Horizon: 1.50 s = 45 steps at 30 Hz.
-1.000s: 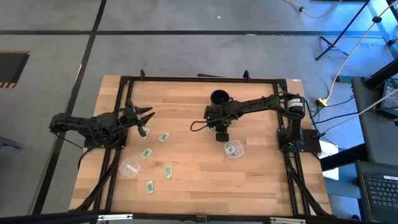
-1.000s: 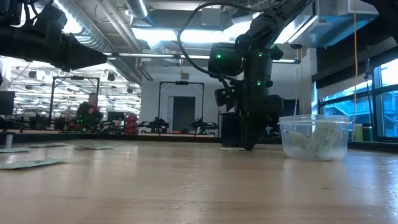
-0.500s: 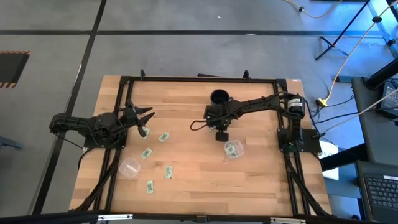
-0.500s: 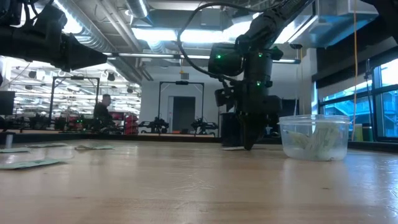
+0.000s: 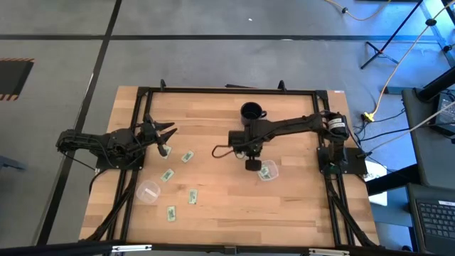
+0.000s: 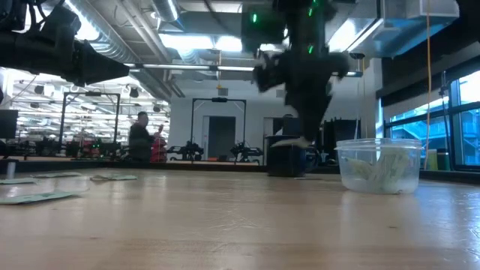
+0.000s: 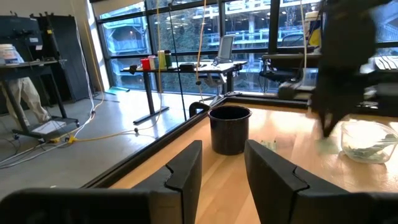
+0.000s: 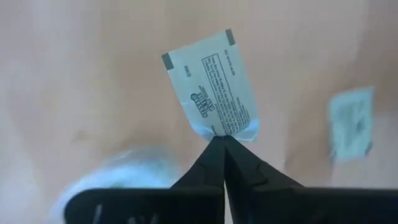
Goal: Pick and place Stevia / Truvia into bins
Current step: Put the stevia packet into the right transparent container
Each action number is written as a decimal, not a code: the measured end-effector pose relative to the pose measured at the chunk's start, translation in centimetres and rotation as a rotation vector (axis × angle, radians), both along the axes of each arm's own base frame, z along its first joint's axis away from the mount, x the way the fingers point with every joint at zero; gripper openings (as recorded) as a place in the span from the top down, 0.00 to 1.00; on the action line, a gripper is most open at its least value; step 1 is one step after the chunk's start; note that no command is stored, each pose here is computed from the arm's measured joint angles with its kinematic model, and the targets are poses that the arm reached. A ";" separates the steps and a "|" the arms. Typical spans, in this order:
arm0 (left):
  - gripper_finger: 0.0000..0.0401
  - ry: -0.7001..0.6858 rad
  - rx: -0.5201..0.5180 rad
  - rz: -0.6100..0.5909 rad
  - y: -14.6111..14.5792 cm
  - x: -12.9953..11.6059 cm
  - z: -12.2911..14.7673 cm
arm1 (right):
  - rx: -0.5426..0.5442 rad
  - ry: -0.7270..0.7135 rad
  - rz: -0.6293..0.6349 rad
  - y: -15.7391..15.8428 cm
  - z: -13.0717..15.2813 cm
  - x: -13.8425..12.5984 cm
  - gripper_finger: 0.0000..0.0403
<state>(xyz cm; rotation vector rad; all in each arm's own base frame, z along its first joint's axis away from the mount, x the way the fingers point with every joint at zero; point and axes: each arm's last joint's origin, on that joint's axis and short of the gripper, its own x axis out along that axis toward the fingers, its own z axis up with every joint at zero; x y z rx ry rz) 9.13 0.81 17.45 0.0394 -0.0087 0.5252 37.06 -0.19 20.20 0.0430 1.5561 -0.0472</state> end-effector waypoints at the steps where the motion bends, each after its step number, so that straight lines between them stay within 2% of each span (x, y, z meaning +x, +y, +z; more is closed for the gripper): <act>1: 0.71 0.000 0.000 0.000 0.0 0.0 0.0 | 0.001 0.028 -0.009 0.7 0.6 -0.2 1.00; 5: 0.71 0.000 0.000 0.000 0.0 0.0 0.0 | -0.038 0.120 -0.047 3.5 2.7 -1.0 1.00; 8: 0.71 0.000 0.000 0.000 0.0 0.0 0.0 | -0.059 0.200 -0.088 5.2 2.9 -2.0 1.00; 13: 0.71 0.000 0.000 -0.002 0.0 0.0 0.0 | -0.037 0.252 -0.106 7.3 2.1 -3.0 1.00; 20: 0.71 0.000 0.000 -0.011 0.0 0.0 0.0 | -0.047 0.285 -0.149 7.5 0.4 -3.8 1.00; 23: 0.71 -0.004 -0.007 -0.017 0.0 0.0 0.0 | -0.029 0.225 -0.153 7.4 0.3 -4.3 1.00; 32: 0.71 -0.004 -0.007 -0.020 0.0 0.0 0.0 | 0.035 0.017 -0.270 6.9 0.9 -6.8 1.00; 45: 0.71 -0.004 -0.007 -0.020 0.0 0.0 0.0 | 0.036 0.015 -0.300 6.8 0.1 -7.0 0.98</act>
